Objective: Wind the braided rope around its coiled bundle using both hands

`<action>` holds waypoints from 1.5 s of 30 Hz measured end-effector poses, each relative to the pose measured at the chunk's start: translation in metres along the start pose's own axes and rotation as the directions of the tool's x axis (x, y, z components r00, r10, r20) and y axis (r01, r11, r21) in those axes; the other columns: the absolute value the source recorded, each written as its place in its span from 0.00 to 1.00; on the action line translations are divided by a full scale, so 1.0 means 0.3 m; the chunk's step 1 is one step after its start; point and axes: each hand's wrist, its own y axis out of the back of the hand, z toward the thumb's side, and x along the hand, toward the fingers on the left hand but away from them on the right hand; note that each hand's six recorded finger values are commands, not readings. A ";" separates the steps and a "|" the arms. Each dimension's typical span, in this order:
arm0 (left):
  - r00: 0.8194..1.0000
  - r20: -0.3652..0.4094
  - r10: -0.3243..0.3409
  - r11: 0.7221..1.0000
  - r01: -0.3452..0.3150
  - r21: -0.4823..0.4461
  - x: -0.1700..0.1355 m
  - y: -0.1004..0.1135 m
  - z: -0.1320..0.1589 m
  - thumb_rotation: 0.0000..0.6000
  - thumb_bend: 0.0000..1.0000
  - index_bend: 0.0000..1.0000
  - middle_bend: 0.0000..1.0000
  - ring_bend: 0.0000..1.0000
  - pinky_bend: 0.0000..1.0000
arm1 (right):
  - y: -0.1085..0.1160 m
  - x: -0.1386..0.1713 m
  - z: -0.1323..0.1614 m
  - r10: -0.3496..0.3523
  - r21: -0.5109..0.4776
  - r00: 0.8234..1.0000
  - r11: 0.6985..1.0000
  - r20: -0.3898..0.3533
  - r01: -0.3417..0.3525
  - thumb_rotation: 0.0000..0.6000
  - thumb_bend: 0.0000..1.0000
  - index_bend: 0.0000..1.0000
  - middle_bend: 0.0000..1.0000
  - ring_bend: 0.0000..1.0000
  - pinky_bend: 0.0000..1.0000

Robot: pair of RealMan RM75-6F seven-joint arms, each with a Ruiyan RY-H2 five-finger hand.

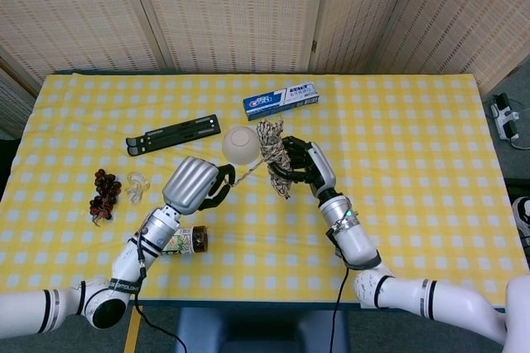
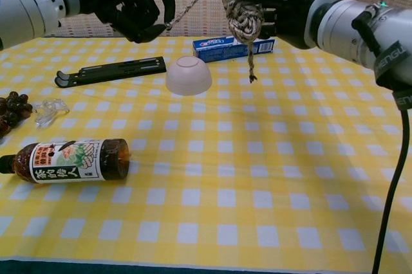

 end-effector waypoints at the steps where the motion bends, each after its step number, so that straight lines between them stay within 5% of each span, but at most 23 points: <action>1: 1.000 -0.005 -0.002 1.000 0.002 0.001 0.001 -0.003 -0.007 1.00 0.55 0.65 0.85 0.76 0.75 | 0.005 0.003 0.003 0.002 -0.002 1.000 1.000 -0.003 -0.002 1.00 0.55 0.98 0.81 0.89 0.86; 12: 0.998 -0.056 -0.022 1.000 0.021 -0.006 0.012 -0.037 -0.065 1.00 0.55 0.64 0.85 0.76 0.75 | 0.064 0.032 0.011 0.011 0.014 1.000 1.000 -0.007 -0.011 1.00 0.55 0.98 0.81 0.89 0.86; 16: 0.999 -0.051 -0.019 1.000 0.018 -0.013 0.010 -0.035 -0.060 1.00 0.46 0.50 0.84 0.73 0.75 | 0.064 0.029 0.005 0.012 0.037 1.000 0.999 -0.006 -0.012 1.00 0.55 0.98 0.81 0.89 0.86; 23: 0.999 -0.045 -0.018 1.000 0.017 -0.022 -0.006 -0.029 -0.052 1.00 0.36 0.26 0.64 0.59 0.74 | 0.048 0.020 0.004 0.018 0.084 1.000 0.996 -0.014 -0.016 1.00 0.55 0.98 0.81 0.89 0.86; 32: 0.994 -0.104 -0.042 0.999 0.040 -0.018 -0.045 -0.044 -0.132 1.00 0.34 0.19 0.43 0.40 0.54 | 0.093 0.039 0.027 -0.011 0.185 0.999 0.983 -0.045 0.019 1.00 0.55 0.98 0.81 0.89 0.86; 45: 0.952 -0.275 0.138 0.983 -0.096 0.159 -0.187 0.003 -0.414 1.00 0.34 0.19 0.30 0.26 0.31 | 0.204 0.127 0.045 -0.031 0.255 0.999 0.966 -0.016 0.034 1.00 0.55 0.98 0.81 0.89 0.86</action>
